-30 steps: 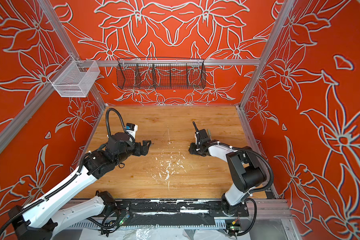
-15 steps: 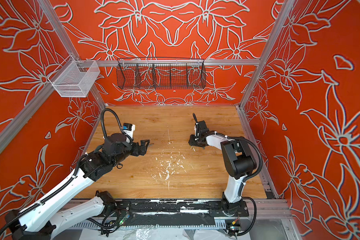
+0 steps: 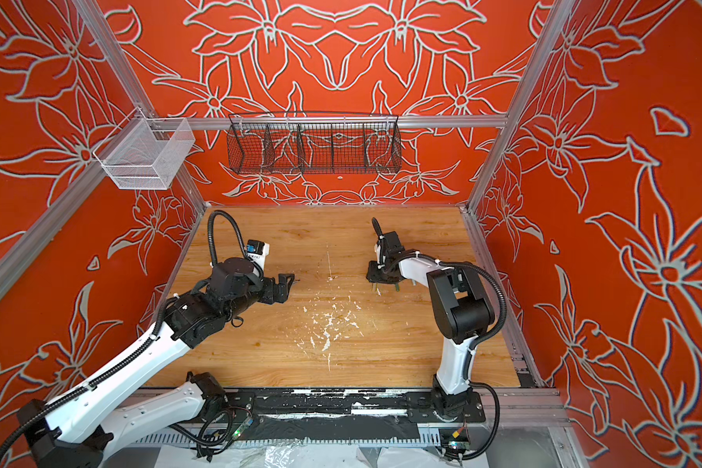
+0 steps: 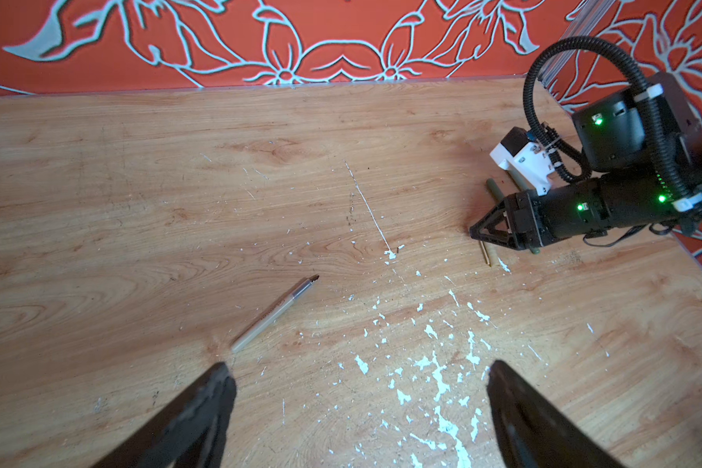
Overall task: Insert pens into pen caps
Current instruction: Rotate the pen cap at the center of the table, then pick up the pen cap from the center of the table.
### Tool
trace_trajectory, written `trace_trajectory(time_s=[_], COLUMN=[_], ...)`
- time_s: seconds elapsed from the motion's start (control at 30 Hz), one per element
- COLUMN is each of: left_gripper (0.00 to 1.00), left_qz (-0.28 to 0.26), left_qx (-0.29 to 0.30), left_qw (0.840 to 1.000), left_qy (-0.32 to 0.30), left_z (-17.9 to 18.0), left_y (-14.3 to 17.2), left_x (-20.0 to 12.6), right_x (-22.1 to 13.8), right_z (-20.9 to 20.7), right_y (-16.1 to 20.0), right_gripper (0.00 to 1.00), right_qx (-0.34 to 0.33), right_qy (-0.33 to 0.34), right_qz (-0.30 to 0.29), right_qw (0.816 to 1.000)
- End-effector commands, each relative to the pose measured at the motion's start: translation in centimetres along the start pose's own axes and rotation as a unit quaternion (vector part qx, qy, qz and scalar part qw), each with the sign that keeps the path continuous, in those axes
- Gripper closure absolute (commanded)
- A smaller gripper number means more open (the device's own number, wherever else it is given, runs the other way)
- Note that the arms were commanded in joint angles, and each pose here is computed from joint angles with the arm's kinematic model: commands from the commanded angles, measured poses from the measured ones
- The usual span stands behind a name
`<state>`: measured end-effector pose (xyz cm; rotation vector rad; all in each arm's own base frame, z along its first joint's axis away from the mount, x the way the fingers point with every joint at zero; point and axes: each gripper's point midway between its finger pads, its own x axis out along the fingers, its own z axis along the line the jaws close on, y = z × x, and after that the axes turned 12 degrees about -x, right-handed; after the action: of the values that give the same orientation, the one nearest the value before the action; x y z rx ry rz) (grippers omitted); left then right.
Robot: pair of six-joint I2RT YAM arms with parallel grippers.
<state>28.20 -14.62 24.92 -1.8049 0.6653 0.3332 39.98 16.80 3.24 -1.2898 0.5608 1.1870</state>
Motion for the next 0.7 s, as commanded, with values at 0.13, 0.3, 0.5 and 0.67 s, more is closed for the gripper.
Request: trace_trajectory(time_s=[0.13,0.3,0.5,0.67], left_gripper=[0.03,0.03,0.03,0.03], left_qz=[-0.017,-0.024,-0.018,-0.019], left_qx=[-0.005,-0.005,-0.008,-0.009], left_qw=[1.000,1.000,1.000,1.000], left_qy=[0.012,0.013,0.014,0.014], left_z=[-0.4,-0.4,-0.3,-0.2], left_y=[-1.2,-1.4,-1.1,-0.9], left_x=[-0.8,-1.1,-1.0,-1.2], right_x=[-0.8,-1.5,-1.1,-0.5], right_z=[-0.9,-1.0,-1.2,-0.9], right_y=[0.7,0.7,0.9,0.9], right_gripper=[0.68,0.70,0.73,0.74], right_qx=[-0.018,-0.025,-0.025,-0.021], right_qy=[0.037,0.047,0.049,0.038], right_qz=[0.035,0.039,0.046,0.046], right_qw=[0.999,0.998,0.997,0.998])
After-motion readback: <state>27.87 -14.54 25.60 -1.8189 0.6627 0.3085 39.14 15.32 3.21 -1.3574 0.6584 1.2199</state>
